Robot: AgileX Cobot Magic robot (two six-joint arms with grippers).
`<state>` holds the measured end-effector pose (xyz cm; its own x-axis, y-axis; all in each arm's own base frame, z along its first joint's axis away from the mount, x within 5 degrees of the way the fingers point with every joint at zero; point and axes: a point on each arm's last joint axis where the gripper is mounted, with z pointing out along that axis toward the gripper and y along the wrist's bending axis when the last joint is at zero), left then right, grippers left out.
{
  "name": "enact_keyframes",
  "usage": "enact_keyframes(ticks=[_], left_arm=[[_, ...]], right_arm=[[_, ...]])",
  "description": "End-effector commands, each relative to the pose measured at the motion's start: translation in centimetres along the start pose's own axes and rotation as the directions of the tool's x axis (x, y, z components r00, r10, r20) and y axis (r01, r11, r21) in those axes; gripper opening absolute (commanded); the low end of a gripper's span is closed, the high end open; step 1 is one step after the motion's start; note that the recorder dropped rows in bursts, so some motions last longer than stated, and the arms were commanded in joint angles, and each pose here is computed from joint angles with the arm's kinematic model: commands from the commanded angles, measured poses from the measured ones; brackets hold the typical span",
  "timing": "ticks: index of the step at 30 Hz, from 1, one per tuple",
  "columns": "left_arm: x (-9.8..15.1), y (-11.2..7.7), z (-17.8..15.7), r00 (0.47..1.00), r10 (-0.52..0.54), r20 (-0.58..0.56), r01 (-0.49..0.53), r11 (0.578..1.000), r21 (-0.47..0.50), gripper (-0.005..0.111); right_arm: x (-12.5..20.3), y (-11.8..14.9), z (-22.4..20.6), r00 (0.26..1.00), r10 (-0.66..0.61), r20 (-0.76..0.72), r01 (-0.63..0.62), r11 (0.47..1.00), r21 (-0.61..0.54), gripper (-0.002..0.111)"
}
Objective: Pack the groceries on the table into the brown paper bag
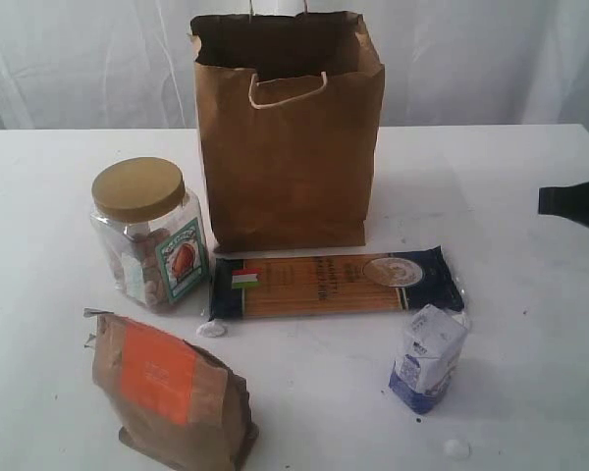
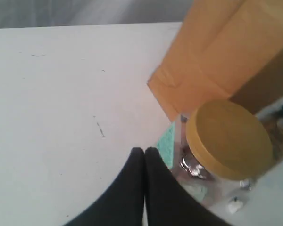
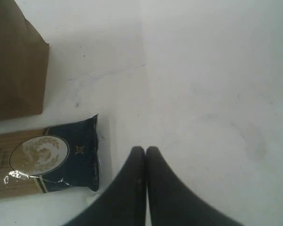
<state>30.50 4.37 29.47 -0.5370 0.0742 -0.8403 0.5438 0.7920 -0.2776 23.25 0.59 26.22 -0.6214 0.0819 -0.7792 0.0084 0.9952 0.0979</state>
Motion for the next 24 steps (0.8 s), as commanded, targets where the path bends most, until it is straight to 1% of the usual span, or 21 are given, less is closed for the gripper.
enact_keyframes(ticks=[1,2,3,4,5,6,8,9,11,12,13,14,15,16,18,22,24], left_arm=[[0.7,-0.9,1.2,0.93,0.361,0.066,-0.367,0.911,0.187,0.0],[0.8,-0.9,1.6,0.892,0.437,0.114,-0.451,0.87,0.198,0.0],[0.8,-1.1,2.0,0.857,0.492,0.154,-0.515,0.832,0.205,0.0],[1.0,-1.0,2.4,0.799,0.569,0.195,-0.601,0.772,0.207,0.0],[1.0,-1.1,2.7,0.754,0.616,0.227,-0.655,0.726,0.208,0.0],[1.2,-0.9,3.1,0.757,0.614,0.225,-0.653,0.727,0.212,0.0],[1.7,-0.1,4.0,0.772,0.609,0.182,-0.635,0.749,0.189,0.007],[2.0,0.4,4.4,0.781,0.604,0.161,-0.625,0.759,0.182,0.013],[2.4,1.6,5.4,0.811,0.571,0.131,-0.585,0.801,0.126,0.028],[2.3,2.1,5.9,0.831,0.539,0.135,-0.552,0.83,0.084,0.034],[1.9,2.7,6.5,0.865,0.463,0.192,-0.477,0.879,0.029,0.041],[1.4,3.0,7.0,0.883,0.399,0.247,-0.41,0.912,-0.008,0.043],[0.8,3.4,7.4,0.89,0.319,0.325,-0.324,0.945,-0.042,0.045],[0.9,3.5,8.2,0.895,0.306,0.324,-0.315,0.949,-0.024,0.044],[0.5,4.0,9.5,0.894,0.318,0.315,-0.327,0.945,-0.024,0.042],[0.5,5.5,12.6,0.901,0.318,0.295,-0.331,0.944,-0.006,0.036],[0.8,6.0,14.2,0.903,0.311,0.295,-0.332,0.943,0.022,0.027]], right_arm=[[0.2,-0.1,0.0,1.0,-0.011,-0.008,0.011,1.0,0.005,0.0],[0.2,-0.1,0.0,1.0,-0.011,-0.008,0.011,1.0,0.005,0.0],[0.2,-0.1,0.0,1.0,-0.009,-0.008,0.009,1.0,0.004,0.0],[0.2,-0.1,0.0,1.0,-0.006,-0.011,0.006,1.0,0.003,0.0],[0.2,-0.1,0.0,1.0,-0.005,-0.017,0.005,1.0,0.002,0.0],[0.3,-0.1,0.0,1.0,-0.005,-0.025,0.005,1.0,0.001,0.0],[0.5,-0.1,0.0,0.999,-0.002,-0.049,0.002,1.0,-0.002,0.0],[0.6,-0.1,0.0,0.998,0.006,-0.06,-0.006,1.0,-0.005,0.0],[0.9,0.1,0.0,0.996,0.034,-0.087,-0.036,0.999,-0.016,0.0],[1.0,0.1,-0.1,0.994,0.038,-0.099,-0.041,0.999,-0.019,0.0],[1.2,0.2,-0.1,0.991,0.057,-0.121,-0.061,0.998,-0.027,0.0],[1.3,0.3,-0.1,0.987,0.077,-0.138,-0.082,0.996,-0.034,0.0],[1.4,0.4,-0.1,0.985,0.087,-0.149,-0.094,0.995,-0.039,0.0],[1.5,0.5,-0.1,0.981,0.105,-0.16,-0.113,0.993,-0.045,0.0],[1.6,0.6,-0.1,0.977,0.128,-0.17,-0.138,0.989,-0.053,0.0],[1.8,1.0,-0.2,0.96,0.194,-0.204,-0.213,0.974,-0.077,0.0],[1.8,1.1,-0.3,0.952,0.219,-0.214,-0.242,0.966,-0.086,0.0]])
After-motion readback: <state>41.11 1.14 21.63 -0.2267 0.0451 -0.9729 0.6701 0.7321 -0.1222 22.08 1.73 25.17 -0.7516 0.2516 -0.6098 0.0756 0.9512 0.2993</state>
